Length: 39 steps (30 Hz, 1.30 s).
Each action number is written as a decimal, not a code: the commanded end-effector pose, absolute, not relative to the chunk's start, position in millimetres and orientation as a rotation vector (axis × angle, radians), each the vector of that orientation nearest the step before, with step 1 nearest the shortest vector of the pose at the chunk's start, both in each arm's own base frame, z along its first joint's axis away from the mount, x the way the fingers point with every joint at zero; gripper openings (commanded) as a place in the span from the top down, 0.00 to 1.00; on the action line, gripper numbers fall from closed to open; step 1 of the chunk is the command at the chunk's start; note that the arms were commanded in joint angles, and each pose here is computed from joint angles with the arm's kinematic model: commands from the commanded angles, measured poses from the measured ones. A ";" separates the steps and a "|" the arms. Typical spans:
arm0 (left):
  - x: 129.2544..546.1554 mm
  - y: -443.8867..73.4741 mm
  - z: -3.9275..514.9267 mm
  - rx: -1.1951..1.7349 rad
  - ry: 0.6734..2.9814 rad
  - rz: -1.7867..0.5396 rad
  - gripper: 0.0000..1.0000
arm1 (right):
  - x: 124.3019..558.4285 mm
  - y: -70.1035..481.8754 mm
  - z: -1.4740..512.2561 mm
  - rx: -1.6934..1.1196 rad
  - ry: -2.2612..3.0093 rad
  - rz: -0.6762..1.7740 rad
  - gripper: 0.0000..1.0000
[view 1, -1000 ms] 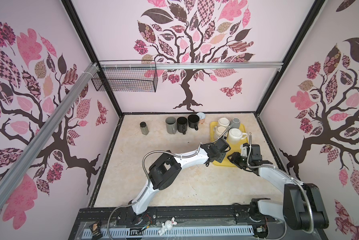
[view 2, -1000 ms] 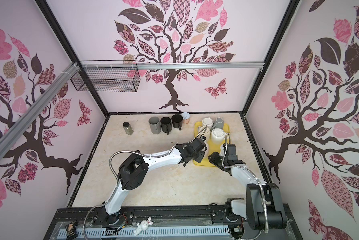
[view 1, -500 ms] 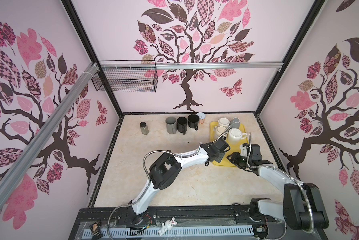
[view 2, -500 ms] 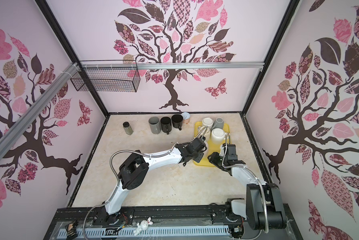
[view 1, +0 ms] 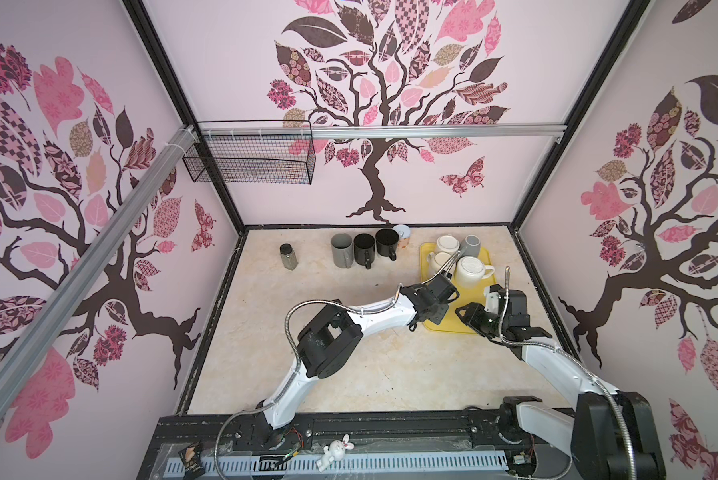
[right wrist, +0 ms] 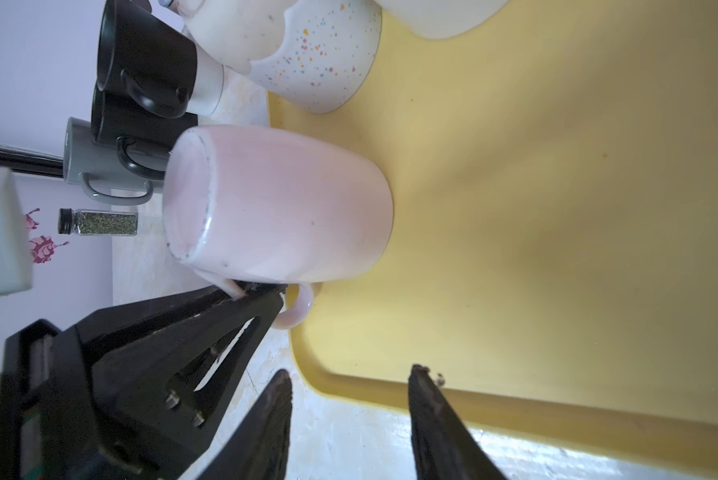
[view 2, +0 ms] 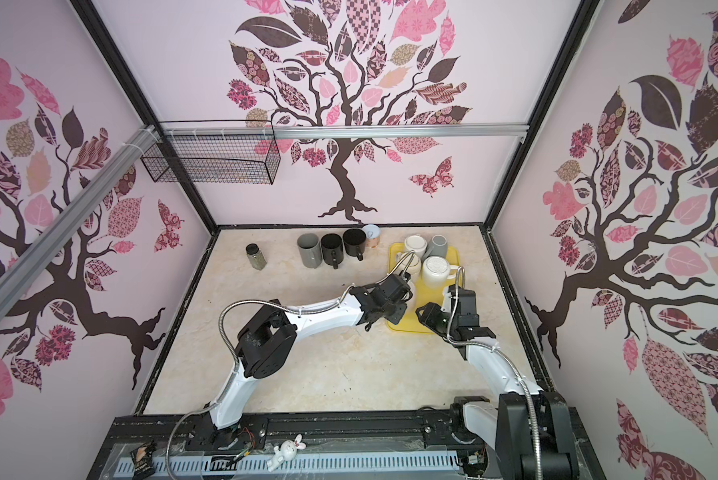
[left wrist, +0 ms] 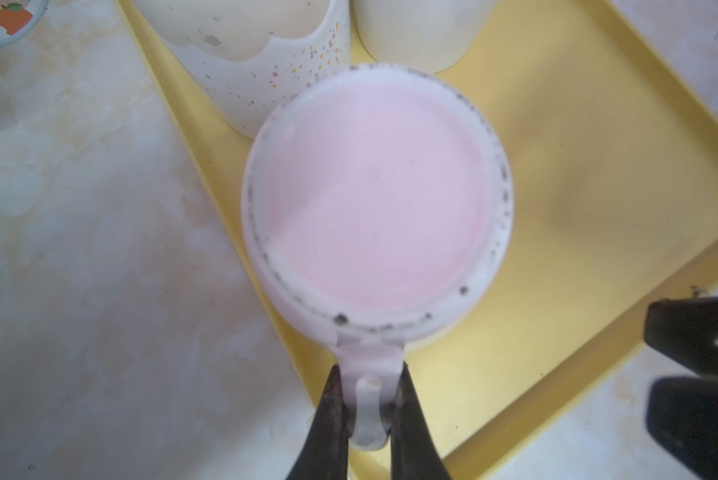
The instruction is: Turn the mug right side up
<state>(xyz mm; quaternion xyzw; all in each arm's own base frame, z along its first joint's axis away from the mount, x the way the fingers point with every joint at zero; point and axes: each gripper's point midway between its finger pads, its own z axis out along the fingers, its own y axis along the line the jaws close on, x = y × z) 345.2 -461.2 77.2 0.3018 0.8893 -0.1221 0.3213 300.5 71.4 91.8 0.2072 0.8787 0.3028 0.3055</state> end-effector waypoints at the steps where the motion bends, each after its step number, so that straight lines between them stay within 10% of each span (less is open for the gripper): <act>1: 346.9 -468.2 129.4 0.743 2.233 -0.478 1.00 | 302.0 76.5 107.8 0.549 2.255 0.871 0.52; 22: 352.5 -454.6 182.8 0.582 2.129 -0.859 1.00 | 300.2 99.8 139.0 0.620 2.092 1.180 0.53; 39: 347.8 -462.6 219.9 0.356 2.106 -1.219 1.00 | 295.5 130.4 145.4 0.246 2.083 0.917 0.57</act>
